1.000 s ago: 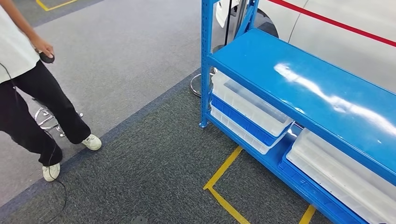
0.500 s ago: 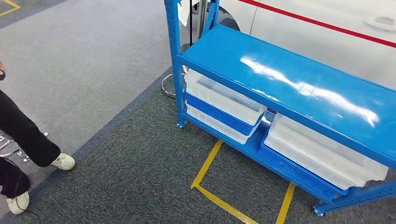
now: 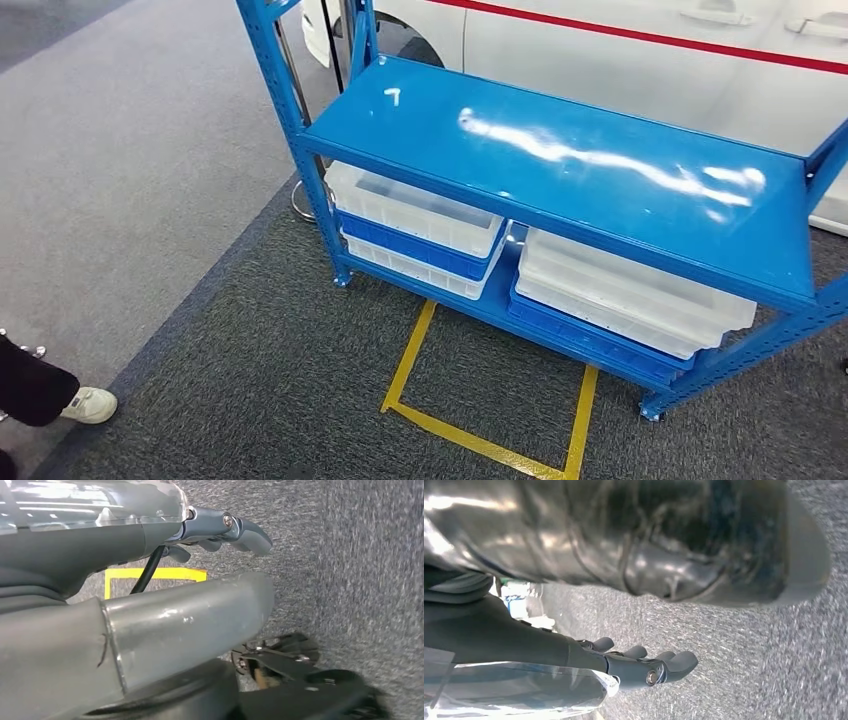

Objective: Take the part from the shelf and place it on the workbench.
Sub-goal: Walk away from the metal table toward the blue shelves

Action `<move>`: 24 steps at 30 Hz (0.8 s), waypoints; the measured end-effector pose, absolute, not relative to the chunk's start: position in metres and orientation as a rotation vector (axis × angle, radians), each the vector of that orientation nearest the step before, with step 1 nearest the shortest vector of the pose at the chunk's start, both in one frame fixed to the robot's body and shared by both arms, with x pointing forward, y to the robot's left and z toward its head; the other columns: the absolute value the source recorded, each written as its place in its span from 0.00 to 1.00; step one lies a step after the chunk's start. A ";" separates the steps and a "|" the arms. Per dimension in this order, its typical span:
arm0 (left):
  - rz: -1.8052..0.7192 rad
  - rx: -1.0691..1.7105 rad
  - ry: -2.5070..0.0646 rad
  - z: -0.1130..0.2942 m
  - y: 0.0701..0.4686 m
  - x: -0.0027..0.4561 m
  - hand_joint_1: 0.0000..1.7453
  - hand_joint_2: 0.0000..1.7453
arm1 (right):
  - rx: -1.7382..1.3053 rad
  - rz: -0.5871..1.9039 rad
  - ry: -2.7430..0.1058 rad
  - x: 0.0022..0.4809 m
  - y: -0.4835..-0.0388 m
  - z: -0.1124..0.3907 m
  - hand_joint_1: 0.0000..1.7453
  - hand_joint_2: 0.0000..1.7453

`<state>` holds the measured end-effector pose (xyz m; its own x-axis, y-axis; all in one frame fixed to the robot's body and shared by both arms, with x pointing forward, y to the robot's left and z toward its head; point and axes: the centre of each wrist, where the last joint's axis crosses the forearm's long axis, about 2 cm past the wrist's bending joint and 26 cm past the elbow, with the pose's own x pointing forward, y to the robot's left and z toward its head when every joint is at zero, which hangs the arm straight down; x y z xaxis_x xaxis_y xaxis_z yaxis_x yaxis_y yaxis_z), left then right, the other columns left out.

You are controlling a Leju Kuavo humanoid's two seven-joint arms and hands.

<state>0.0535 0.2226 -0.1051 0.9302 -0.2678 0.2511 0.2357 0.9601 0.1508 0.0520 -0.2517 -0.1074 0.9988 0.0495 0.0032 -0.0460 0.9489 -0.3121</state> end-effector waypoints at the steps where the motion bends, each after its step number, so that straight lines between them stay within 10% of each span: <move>1: -0.259 0.119 -0.272 -0.105 0.223 0.053 0.00 0.00 | -0.317 0.049 -0.011 0.052 -0.252 -0.107 0.00 0.00; 24: -0.250 0.119 -0.284 -0.105 0.222 0.057 0.00 0.00 | -0.328 0.061 -0.020 0.051 -0.252 -0.107 0.00 0.00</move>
